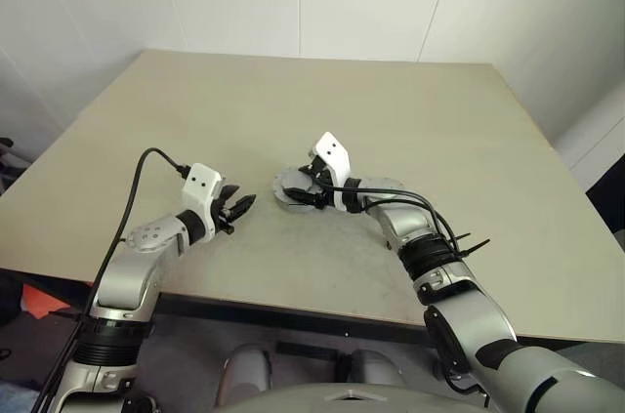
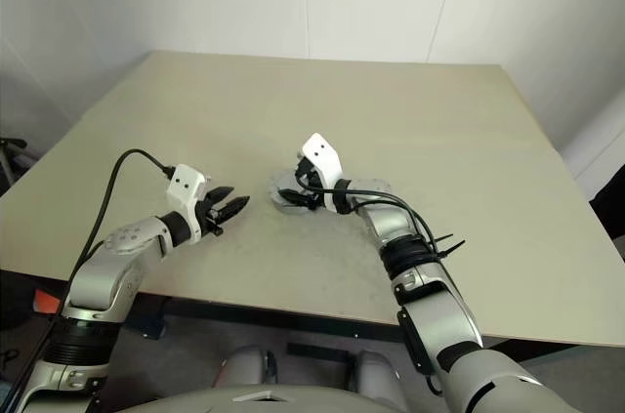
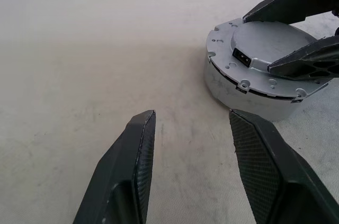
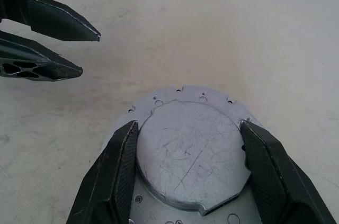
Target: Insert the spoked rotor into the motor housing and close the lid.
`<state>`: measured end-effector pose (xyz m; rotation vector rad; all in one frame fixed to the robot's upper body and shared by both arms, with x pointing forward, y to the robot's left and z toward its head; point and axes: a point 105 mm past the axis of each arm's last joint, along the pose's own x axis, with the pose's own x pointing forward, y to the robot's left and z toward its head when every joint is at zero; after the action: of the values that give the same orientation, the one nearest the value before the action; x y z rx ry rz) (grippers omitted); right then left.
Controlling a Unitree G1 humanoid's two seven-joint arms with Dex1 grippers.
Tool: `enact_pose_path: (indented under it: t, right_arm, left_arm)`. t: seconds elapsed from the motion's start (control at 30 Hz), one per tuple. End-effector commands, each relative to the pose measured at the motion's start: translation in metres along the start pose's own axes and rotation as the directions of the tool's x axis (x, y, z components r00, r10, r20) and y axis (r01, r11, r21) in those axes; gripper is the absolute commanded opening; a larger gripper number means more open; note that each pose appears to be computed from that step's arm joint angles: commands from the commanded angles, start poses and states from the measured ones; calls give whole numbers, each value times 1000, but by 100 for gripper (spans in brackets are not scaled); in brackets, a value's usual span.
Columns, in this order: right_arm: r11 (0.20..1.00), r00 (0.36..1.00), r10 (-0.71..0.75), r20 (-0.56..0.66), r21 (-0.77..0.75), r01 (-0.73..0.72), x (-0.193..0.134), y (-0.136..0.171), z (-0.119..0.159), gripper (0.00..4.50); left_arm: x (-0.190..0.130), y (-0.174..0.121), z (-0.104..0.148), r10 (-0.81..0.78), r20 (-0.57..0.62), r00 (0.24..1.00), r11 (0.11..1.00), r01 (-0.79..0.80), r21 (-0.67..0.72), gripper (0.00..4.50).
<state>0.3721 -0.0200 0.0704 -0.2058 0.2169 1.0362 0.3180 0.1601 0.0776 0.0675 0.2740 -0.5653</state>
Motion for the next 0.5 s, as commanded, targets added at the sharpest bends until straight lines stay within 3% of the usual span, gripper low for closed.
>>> enact_pose_path:
  t: [0.03, 0.5]
  right_arm:
    - [1000, 1000, -10, 25, -29, 11, 1, -2, 13, 294]
    - [999, 999, 7, -51, -45, -9, -8, -5, -2, 294]
  left_arm:
    - [-3, 0, 13, 3, 41, 999, 1000, -4, 30, 233]
    - [-3, -1, 13, 4, 40, 999, 1000, -5, 29, 233]
